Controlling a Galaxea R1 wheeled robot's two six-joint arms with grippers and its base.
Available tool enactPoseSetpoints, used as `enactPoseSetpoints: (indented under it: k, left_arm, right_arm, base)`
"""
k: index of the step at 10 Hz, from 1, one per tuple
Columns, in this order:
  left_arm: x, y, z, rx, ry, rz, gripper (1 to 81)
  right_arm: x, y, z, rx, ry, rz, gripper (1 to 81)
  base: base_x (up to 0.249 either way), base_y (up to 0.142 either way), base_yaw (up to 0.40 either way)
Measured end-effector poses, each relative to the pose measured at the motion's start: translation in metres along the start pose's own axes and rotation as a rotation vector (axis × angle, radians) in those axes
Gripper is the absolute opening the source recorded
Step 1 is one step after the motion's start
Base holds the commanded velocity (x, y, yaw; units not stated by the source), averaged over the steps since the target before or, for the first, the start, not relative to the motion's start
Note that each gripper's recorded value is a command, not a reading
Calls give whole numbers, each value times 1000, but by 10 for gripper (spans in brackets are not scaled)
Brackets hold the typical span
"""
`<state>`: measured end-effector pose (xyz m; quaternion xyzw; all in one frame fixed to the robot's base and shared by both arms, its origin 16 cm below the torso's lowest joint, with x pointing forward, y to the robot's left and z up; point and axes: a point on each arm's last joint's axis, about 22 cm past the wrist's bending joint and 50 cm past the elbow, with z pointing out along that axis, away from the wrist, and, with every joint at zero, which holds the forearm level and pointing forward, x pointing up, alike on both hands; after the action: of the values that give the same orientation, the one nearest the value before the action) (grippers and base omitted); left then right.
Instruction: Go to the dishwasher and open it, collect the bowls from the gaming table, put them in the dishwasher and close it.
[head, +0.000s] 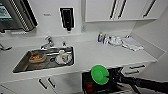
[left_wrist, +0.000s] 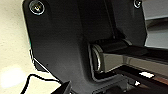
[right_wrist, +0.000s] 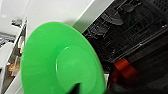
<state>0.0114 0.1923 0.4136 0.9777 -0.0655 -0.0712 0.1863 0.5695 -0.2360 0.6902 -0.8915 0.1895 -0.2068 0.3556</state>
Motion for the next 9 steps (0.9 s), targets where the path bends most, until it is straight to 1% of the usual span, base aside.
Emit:
enactPoseSetpoints:
  k: [1,4,7,9]
  left_arm:
    - [0,0,0,-1,0,0,811]
    - [0,3,1,-4,0,0,811]
    - [2,17,5,-22,3,1,811]
    - [5,18,5,-29,16,1,811]
  right_arm:
    - [4,2,-1,-4,8,4,811]
    - [2,1,-4,0,3,9,811]
    - [7,12,-16,-13,10,12,811]
    - [5,16,-25,-15,4,13,811]
  base:
    - [0,0,0]
    - [0,0,0]
    - [0,0,0]
    - [0,0,0]
